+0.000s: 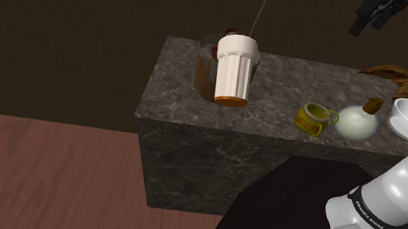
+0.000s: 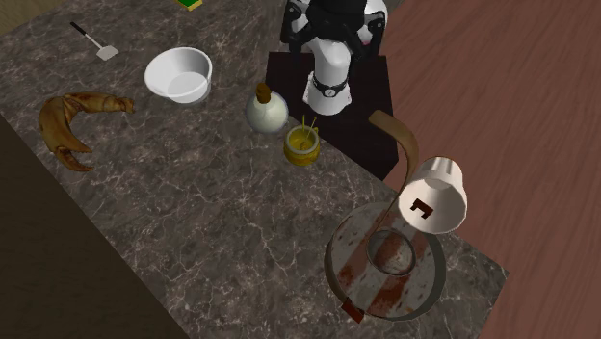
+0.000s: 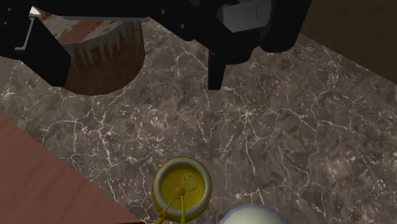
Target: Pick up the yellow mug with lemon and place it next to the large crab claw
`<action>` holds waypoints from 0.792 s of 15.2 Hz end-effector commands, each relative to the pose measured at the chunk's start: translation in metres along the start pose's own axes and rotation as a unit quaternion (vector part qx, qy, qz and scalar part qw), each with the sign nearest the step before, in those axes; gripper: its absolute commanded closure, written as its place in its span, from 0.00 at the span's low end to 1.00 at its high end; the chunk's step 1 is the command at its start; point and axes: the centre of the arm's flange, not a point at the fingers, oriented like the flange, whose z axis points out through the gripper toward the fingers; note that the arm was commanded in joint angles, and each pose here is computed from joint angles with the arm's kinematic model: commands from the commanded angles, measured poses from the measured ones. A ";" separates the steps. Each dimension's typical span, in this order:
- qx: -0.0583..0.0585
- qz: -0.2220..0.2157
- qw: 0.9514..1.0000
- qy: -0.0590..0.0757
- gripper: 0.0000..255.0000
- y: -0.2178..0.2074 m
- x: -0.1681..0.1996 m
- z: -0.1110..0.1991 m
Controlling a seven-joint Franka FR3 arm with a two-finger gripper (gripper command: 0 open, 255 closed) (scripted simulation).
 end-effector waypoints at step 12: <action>0.040 -0.012 0.999 -0.030 0.00 0.031 -0.032 0.139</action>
